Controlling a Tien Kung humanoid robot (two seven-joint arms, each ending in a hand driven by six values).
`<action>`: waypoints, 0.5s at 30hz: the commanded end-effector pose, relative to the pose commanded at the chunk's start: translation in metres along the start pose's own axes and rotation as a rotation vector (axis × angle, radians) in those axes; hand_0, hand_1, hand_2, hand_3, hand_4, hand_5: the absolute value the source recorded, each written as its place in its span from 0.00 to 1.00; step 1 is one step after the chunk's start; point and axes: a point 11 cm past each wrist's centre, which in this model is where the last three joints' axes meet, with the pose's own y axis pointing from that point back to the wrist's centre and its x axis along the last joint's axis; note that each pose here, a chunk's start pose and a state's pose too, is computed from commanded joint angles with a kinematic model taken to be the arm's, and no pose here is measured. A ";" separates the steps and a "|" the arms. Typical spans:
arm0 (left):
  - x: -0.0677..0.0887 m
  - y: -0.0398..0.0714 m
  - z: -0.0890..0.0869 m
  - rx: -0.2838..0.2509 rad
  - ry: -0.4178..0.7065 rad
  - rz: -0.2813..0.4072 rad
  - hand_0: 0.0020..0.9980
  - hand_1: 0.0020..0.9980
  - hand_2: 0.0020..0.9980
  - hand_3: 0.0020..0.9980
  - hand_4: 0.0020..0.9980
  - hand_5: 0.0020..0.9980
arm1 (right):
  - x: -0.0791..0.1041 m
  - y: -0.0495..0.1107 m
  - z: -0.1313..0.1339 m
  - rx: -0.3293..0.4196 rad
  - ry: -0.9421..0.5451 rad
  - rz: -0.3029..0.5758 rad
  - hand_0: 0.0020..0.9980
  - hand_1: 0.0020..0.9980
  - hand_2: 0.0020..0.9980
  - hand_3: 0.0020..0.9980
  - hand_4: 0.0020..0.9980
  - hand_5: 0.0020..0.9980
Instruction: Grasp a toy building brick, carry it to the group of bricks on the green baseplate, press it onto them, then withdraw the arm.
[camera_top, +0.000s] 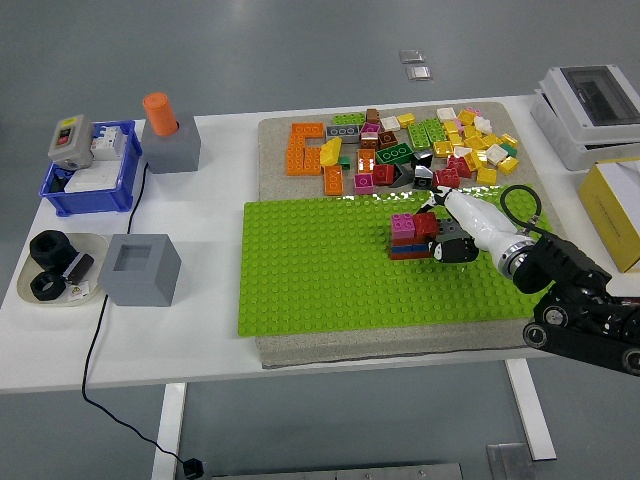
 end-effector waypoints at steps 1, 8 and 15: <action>0.000 0.000 0.000 0.000 0.000 0.000 0.82 0.80 0.77 0.79 0.87 0.59 | 0.000 0.000 0.000 0.000 -0.001 0.000 0.94 1.00 1.00 0.67 0.55 0.07; -0.001 0.000 0.000 -0.001 0.000 -0.002 0.82 0.80 0.77 0.79 0.87 0.58 | 0.000 0.000 -0.001 0.003 -0.004 -0.001 0.94 1.00 1.00 0.68 0.56 0.07; -0.001 0.000 0.002 -0.007 0.000 0.000 0.82 0.80 0.76 0.79 0.87 0.59 | 0.000 0.000 -0.001 0.005 -0.005 -0.001 0.94 1.00 1.00 0.68 0.57 0.07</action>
